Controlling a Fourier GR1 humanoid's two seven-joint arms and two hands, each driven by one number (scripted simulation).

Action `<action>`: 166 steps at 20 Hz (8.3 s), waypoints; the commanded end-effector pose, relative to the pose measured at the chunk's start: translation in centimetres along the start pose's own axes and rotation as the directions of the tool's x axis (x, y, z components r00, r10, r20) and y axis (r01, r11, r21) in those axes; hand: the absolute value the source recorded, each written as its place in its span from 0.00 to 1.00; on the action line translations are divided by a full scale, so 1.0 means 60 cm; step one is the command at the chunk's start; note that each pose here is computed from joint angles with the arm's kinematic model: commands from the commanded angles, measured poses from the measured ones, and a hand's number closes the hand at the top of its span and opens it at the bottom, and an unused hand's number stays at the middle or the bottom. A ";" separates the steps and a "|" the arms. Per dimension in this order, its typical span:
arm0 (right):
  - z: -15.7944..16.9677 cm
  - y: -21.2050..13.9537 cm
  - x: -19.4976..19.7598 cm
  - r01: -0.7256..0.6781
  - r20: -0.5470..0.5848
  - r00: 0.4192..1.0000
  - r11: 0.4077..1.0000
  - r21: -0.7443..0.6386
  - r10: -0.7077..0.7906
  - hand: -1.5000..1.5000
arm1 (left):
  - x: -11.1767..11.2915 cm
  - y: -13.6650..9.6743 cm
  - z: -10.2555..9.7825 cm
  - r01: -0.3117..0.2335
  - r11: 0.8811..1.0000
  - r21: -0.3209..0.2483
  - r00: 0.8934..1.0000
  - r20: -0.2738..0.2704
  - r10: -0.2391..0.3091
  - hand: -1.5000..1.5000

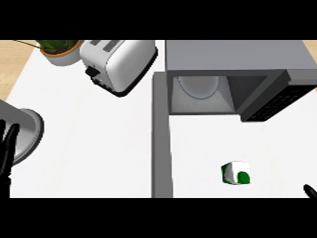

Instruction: Pick up the milk, place it into the microwave and close the microwave

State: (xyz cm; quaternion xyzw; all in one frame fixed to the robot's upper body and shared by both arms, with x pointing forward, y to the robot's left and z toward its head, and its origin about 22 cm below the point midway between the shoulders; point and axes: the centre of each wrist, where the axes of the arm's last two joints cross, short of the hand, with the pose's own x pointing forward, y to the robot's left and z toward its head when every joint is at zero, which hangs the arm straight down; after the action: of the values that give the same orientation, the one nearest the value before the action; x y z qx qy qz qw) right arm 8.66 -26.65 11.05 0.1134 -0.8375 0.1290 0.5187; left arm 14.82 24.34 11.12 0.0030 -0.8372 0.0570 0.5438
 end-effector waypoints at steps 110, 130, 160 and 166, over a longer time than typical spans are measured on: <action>-0.367 -0.060 -0.374 -0.495 -0.086 0.869 0.862 -0.107 0.488 1.00 | 0.043 0.205 0.250 -0.027 0.999 0.024 0.998 -0.057 0.028 0.00; -0.462 -0.122 -0.364 -0.701 -0.390 0.707 0.659 -0.274 0.590 1.00 | -0.002 0.224 0.184 -0.043 0.999 -0.031 0.997 -0.066 0.041 0.00; -0.428 -0.055 -0.418 -0.456 -0.234 0.884 0.856 -0.244 0.404 0.00 | -0.049 0.176 0.148 -0.105 0.974 -0.200 0.991 -0.107 0.085 0.00; -0.381 -0.076 -0.438 -0.367 -0.221 0.921 0.902 -0.228 0.320 0.00 | -0.049 0.139 0.149 -0.090 0.963 -0.255 0.993 -0.099 0.067 0.00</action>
State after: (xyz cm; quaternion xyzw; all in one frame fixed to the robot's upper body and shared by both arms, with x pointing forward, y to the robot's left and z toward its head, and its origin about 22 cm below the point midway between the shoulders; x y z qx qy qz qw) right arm 41.73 -21.42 -0.85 -0.1502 -0.8015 0.1249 0.5652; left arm 7.14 32.47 4.42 -0.0997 -0.8149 -0.0179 0.5708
